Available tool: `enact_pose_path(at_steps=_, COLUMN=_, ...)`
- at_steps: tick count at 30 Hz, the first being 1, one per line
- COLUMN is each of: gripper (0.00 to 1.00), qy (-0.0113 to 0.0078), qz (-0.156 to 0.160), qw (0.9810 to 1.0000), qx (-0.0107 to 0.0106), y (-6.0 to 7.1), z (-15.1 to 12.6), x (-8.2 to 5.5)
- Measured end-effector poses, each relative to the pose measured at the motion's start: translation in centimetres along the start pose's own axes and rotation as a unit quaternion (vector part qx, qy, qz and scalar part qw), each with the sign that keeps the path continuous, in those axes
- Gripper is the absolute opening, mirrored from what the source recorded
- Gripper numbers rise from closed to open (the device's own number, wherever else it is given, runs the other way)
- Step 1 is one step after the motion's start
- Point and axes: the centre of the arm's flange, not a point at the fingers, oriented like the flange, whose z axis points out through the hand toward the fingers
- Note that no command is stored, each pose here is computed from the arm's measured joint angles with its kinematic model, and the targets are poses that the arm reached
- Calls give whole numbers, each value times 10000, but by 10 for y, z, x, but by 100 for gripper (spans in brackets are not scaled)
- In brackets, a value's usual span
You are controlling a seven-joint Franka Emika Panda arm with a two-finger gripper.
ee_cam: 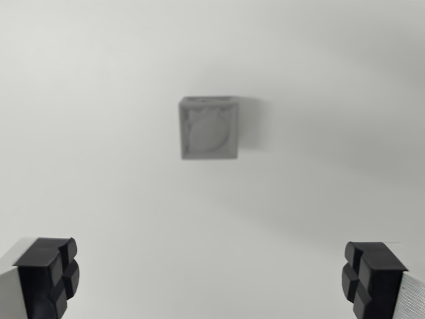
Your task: Destack cube
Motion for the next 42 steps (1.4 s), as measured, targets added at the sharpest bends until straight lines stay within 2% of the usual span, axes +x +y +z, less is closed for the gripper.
enact_pose_path(at_steps=10, gripper=100, qy=3, qz=1, qw=10000, qx=0, y=0, z=-29, x=0)
enact_pose_path(at_steps=19, gripper=100, qy=0, qz=2, qw=10000, qx=0, y=0, z=-43, x=1)
enact_pose_path(at_steps=27, gripper=100, qy=-7, qz=2, qw=10000, qx=-2, y=0, z=-45, x=1)
enact_pose_path(at_steps=42, gripper=100, qy=-7, qz=2, qw=10000, qx=-2, y=0, z=-45, x=1)
